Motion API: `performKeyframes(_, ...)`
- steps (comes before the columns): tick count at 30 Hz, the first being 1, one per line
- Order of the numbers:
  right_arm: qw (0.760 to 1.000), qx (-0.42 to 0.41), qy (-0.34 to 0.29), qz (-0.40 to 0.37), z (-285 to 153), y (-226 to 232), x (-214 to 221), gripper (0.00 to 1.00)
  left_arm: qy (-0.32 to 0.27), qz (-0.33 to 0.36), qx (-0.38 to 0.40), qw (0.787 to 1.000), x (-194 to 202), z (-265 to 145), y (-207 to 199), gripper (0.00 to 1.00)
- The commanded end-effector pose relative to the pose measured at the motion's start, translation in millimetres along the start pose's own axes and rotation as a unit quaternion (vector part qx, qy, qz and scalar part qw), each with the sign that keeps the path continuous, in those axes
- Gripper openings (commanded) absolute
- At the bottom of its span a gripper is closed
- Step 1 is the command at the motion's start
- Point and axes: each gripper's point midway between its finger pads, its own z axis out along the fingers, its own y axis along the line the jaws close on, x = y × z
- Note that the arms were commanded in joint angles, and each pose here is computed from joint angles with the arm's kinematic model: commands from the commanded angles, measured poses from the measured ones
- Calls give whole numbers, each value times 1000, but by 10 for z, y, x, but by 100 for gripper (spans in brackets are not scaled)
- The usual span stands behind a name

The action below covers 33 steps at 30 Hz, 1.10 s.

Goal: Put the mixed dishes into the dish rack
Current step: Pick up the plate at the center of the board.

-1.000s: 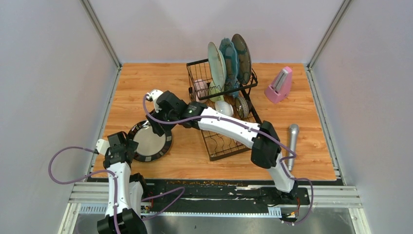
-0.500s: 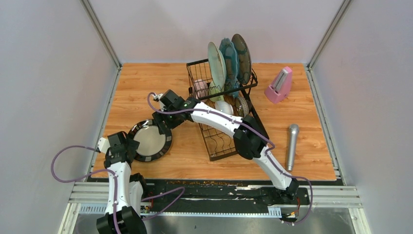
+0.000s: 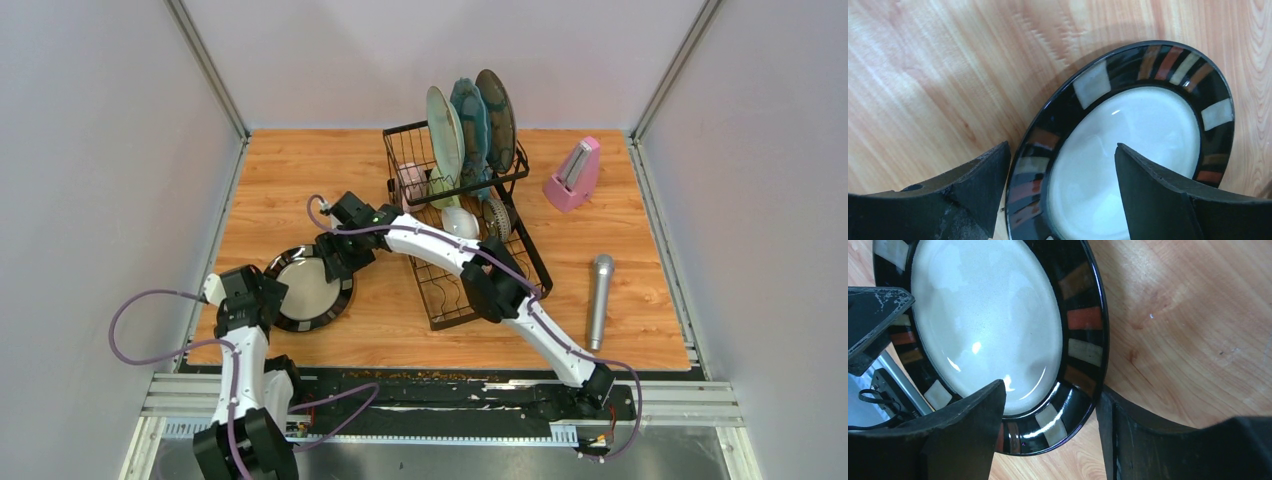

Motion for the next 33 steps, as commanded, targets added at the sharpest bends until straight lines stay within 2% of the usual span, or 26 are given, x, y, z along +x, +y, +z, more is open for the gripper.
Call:
performKeyframes(1,999,-50,-11,14,-24,185,-102,65,44,26,17,999,175,69,-37,83)
performKeyframes(10,995,-84,-15,45,-24,292,-113,53,124,105,122,979,364,119,-446,79)
performKeyframes(15,993,-91,-27,70,-52,317,-194,33,172,122,170,963,519,111,-592,74)
performKeyframes(16,993,-93,-31,72,-71,336,-222,32,179,124,180,959,546,103,-619,73)
performKeyframes(17,992,-95,-36,73,-94,356,-250,32,179,124,186,958,546,102,-640,72)
performKeyframes(20,991,-102,-52,76,-170,419,-335,20,182,127,208,953,574,57,-685,68)
performKeyframes(26,989,-104,-80,69,-306,510,-472,4,167,129,223,952,546,-30,-705,66)
performKeyframes(33,990,-91,-105,11,-405,673,-514,0,148,124,224,955,503,-78,-692,66)
